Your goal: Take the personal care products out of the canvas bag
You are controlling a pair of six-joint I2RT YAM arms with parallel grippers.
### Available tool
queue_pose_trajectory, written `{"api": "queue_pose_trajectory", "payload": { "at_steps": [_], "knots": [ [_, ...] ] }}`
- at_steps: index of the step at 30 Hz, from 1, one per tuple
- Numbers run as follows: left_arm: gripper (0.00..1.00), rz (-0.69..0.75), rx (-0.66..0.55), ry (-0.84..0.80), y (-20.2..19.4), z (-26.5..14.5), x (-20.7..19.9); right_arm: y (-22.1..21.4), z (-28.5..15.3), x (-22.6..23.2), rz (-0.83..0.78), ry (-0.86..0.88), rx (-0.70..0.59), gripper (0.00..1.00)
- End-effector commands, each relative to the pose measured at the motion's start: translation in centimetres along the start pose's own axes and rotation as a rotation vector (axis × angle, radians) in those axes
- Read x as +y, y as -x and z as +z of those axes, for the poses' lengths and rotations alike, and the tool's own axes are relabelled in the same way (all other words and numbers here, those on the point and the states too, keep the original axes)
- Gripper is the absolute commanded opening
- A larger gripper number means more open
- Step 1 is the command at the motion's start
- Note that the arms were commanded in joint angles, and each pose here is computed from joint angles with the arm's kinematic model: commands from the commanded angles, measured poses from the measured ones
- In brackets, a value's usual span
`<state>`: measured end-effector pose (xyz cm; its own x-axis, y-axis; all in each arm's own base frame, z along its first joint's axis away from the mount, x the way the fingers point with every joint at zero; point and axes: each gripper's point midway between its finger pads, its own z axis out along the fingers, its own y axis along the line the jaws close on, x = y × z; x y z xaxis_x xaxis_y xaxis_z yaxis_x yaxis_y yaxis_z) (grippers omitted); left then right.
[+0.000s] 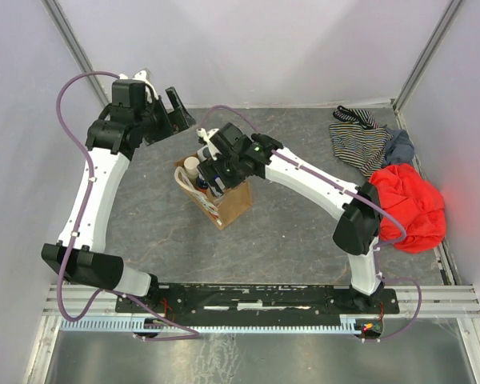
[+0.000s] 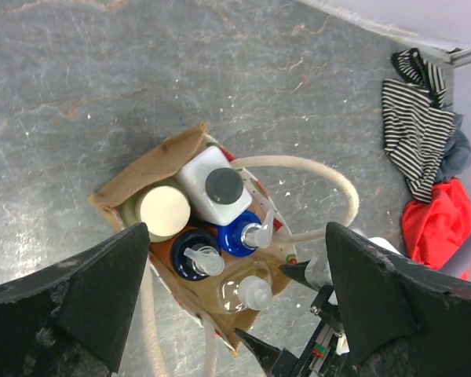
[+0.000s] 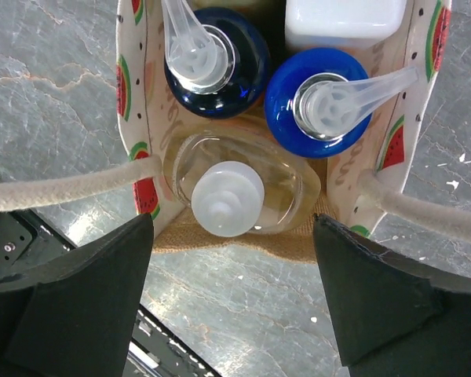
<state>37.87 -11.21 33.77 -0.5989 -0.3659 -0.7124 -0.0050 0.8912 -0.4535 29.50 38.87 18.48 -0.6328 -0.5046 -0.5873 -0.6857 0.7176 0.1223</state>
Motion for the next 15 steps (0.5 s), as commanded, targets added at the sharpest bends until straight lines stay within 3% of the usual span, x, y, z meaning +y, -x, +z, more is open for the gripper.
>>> {"api": "queue_pose_trajectory", "payload": {
  "at_steps": [1,9,15],
  "knots": [
    [0.99,0.025,-0.017,0.016,-0.1,-1.0,0.4,0.2,2.0,0.4,-0.014,0.000,-0.019,0.91],
    [0.99,0.039,-0.021,0.004,-0.5,-1.9,0.4,-1.7,5.3,-0.2,-0.254,0.042,0.001,0.94],
    [0.99,0.046,-0.016,-0.006,-0.8,-2.2,0.3,-1.9,5.3,2.9,-0.474,0.280,-0.088,0.94]
  ]
}}
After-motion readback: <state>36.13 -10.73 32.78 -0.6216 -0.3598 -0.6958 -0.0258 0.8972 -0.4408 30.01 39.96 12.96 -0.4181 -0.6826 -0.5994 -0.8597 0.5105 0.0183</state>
